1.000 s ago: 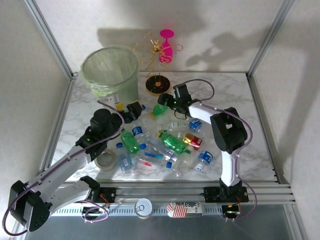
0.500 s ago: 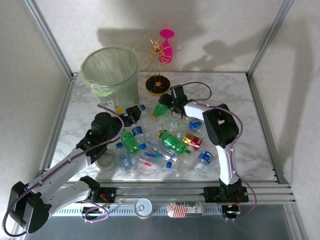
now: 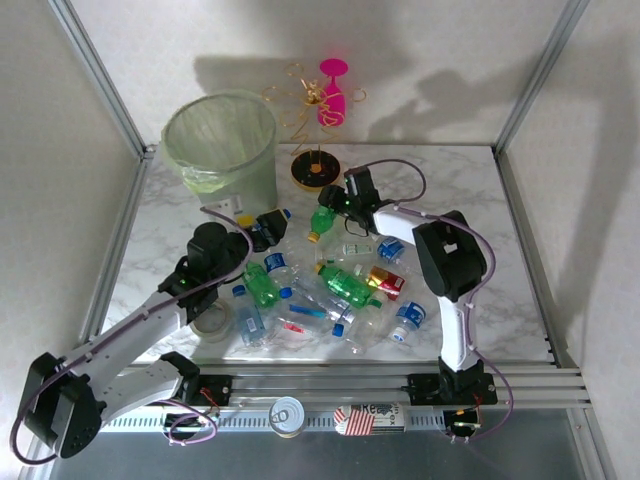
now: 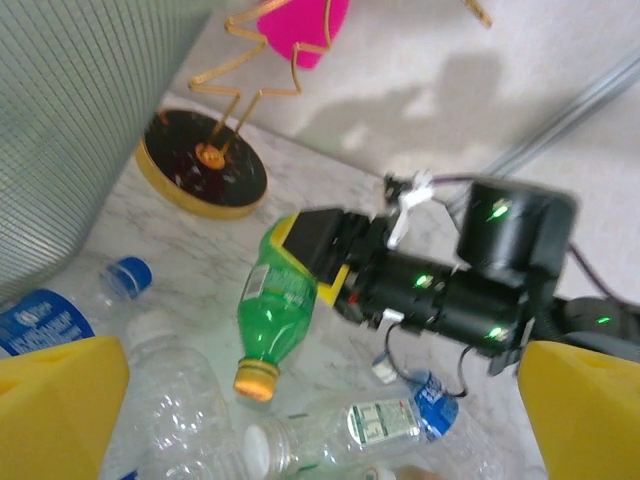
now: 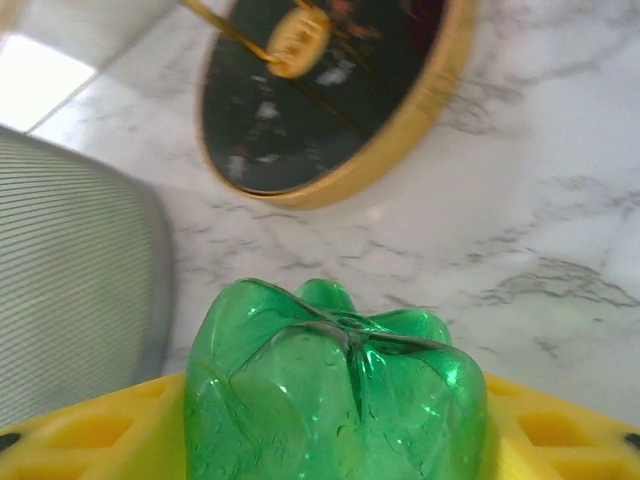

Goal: Put the plastic bottles in the bin

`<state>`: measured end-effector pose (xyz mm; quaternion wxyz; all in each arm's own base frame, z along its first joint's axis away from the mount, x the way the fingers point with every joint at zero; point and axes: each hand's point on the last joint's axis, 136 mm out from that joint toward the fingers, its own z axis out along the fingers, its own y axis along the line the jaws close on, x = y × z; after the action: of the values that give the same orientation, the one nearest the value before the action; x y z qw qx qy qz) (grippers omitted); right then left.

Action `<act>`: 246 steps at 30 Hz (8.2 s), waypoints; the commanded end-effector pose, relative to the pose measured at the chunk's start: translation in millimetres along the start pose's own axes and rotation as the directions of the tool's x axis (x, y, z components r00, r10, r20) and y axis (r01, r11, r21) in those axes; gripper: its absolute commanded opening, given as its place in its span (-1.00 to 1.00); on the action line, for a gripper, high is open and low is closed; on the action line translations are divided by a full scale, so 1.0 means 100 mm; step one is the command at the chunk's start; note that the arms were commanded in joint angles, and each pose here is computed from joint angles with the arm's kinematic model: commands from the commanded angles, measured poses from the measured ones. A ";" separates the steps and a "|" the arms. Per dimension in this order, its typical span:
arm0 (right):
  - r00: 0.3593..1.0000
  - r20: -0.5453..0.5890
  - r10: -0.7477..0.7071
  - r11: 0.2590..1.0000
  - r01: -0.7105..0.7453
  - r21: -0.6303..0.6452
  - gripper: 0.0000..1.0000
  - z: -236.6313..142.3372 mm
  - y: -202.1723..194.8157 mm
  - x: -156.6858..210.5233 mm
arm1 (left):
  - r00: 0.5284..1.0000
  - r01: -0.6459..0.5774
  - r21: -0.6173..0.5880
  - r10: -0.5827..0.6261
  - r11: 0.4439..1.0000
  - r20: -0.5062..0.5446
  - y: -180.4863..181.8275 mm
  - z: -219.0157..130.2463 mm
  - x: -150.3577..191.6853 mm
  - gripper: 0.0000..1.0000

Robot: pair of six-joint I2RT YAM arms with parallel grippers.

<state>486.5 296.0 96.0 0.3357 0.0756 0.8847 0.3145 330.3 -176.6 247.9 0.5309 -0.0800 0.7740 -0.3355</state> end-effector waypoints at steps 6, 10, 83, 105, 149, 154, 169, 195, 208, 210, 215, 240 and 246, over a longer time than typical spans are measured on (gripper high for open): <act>0.981 0.106 -0.164 0.957 0.184 -0.222 0.03 -0.89 0.70 -0.31 | 0.995 0.010 0.241 0.014 0.970 -0.099 -0.64 0.22 0.13 0.99; 0.974 0.119 -0.191 0.935 0.218 -0.280 0.03 -1.20 0.85 -0.28 | 0.986 -0.021 0.293 0.068 0.956 -0.151 -0.85 0.34 0.31 0.99; 0.924 0.299 -0.239 0.969 0.209 0.130 0.98 -2.25 -0.17 -0.55 | 0.953 -0.171 -0.388 0.252 0.906 0.169 0.58 0.66 -2.36 -0.09; 0.914 0.302 -0.270 0.963 0.252 0.099 0.98 -2.35 -0.12 -0.47 | 0.976 -0.154 -0.515 0.210 0.843 0.051 1.10 0.94 -2.13 0.99; 0.977 0.004 0.213 0.774 -0.171 0.610 0.70 -2.67 -1.86 1.27 | 0.993 -0.116 0.191 0.120 0.975 -0.010 -0.96 0.55 0.28 0.99; 0.974 0.016 0.224 0.749 -0.183 0.637 0.68 -2.73 -1.98 1.38 | 0.992 -0.109 0.201 0.118 0.973 -0.036 -0.99 0.62 0.37 0.99; 0.963 -0.004 0.268 0.763 -0.209 0.611 0.50 -2.64 -2.12 1.68 | 0.994 -0.093 0.208 0.104 0.974 -0.042 -1.05 0.66 0.40 0.99; 0.980 0.193 -0.056 0.996 0.069 -0.061 -0.25 -2.51 0.11 -0.25 | 0.981 -0.181 0.274 0.194 0.945 -0.020 -1.16 0.48 0.33 0.99; 0.965 0.237 -0.114 0.911 0.197 -0.363 -0.30 -2.36 1.04 -0.41 | 0.953 -0.127 0.520 0.249 0.845 -0.171 -1.58 0.39 0.73 0.99; 0.964 0.237 -0.120 0.903 0.205 -0.376 -0.30 -2.36 1.08 -0.39 | 0.946 -0.132 0.534 0.266 0.835 -0.182 -1.64 0.43 0.79 0.99; 0.962 0.235 -0.141 0.871 0.234 -0.432 -0.31 -2.39 1.24 -0.28 | 0.929 -0.148 0.532 0.301 0.834 -0.213 -1.72 0.58 0.92 0.99; 0.950 0.272 -0.155 0.867 0.263 -0.423 0.28 -2.56 1.28 -0.26 | 0.956 -0.168 0.441 0.255 0.882 -0.146 -1.63 0.69 0.74 0.07; 0.929 0.330 -0.171 0.897 0.285 -0.337 0.63 -2.67 1.23 -0.44 | 0.962 -0.186 0.383 0.247 0.905 -0.116 -1.51 0.67 0.62 0.06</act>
<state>340.8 254.2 318.7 0.4684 -0.0536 0.7647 0.4392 318.8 -368.1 268.5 0.4743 0.1590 0.7427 -0.4451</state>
